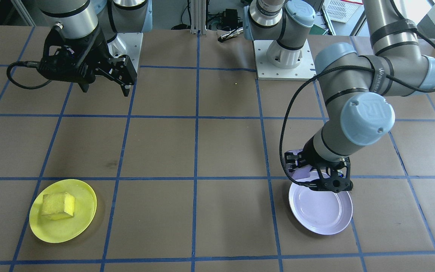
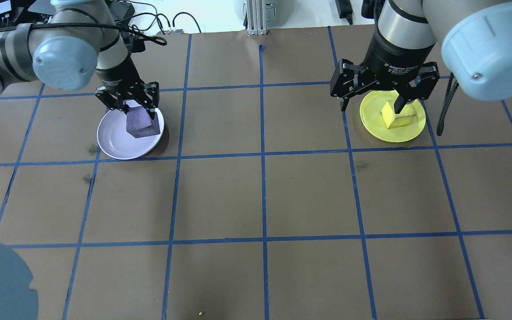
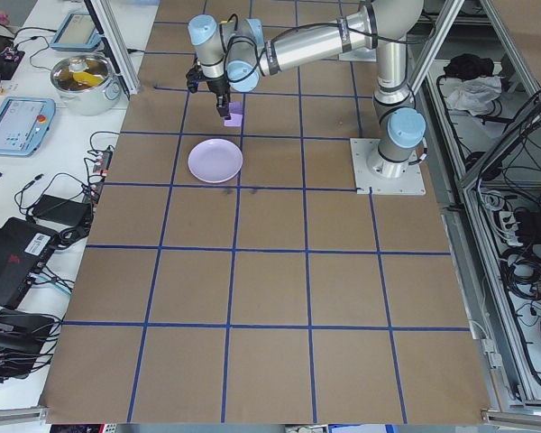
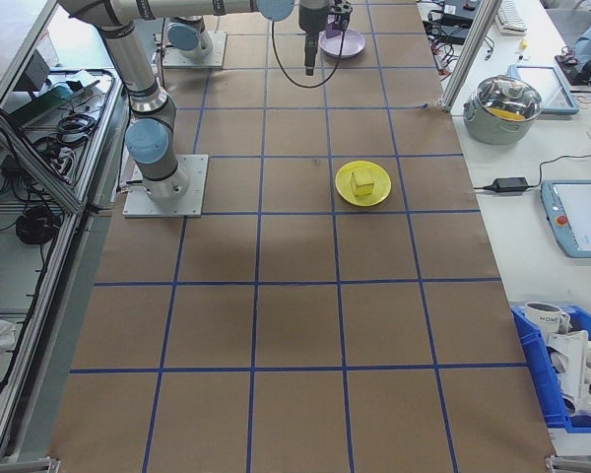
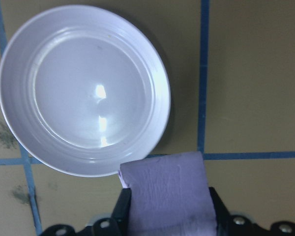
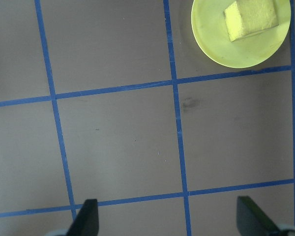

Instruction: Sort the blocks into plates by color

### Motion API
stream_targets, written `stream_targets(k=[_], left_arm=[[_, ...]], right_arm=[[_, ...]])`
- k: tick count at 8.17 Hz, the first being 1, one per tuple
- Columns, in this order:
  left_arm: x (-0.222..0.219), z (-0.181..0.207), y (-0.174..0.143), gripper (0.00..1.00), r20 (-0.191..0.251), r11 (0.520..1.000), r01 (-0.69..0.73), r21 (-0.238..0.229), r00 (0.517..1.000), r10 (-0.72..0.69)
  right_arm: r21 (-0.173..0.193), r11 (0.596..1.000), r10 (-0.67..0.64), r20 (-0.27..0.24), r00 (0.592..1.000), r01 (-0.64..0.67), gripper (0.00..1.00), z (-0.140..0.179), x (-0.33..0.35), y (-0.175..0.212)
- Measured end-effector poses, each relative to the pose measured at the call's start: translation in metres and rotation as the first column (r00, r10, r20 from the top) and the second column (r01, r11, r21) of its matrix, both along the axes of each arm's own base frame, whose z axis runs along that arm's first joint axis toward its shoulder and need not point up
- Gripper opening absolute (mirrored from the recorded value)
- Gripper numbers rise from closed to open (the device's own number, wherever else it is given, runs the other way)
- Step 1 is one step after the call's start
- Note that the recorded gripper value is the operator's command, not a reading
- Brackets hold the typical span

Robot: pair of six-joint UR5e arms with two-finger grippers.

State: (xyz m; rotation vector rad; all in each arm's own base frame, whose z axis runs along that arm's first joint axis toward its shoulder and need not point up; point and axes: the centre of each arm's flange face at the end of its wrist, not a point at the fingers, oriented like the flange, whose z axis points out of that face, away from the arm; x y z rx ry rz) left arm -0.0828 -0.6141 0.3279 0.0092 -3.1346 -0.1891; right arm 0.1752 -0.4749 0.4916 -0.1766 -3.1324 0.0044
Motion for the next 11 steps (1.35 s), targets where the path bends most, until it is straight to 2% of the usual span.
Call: stream_targets(k=[3,4,6,10,11], left_arm=[[0.074,-0.031,-0.033,0.03,-0.006,0.997,0.06,-0.045,0.998,-0.06],[0.084,-0.046,-0.04,0.25,-0.006,0.997,0.066,-0.047,0.998,-0.067],[0.091,-0.066,-0.048,1.0,-0.007,0.996,0.071,-0.051,0.997,-0.072],[0.092,-0.066,-0.048,1.0,0.002,0.996,0.071,-0.052,0.997,-0.071],[0.091,-0.059,-0.047,1.0,0.02,0.996,0.073,-0.054,0.997,-0.072]], right_arm=[[0.0,1.0,0.0,0.0,1.0,0.0,1.0,0.0,0.0,0.0],[0.0,1.0,0.0,0.0,1.0,0.0,1.0,0.0,0.0,0.0],[0.0,1.0,0.0,0.0,1.0,0.0,1.0,0.0,0.0,0.0],[0.0,1.0,0.0,-0.001,1.0,0.0,1.0,0.0,0.0,0.0],[0.0,1.0,0.0,-0.001,1.0,0.0,1.0,0.0,0.0,0.0]])
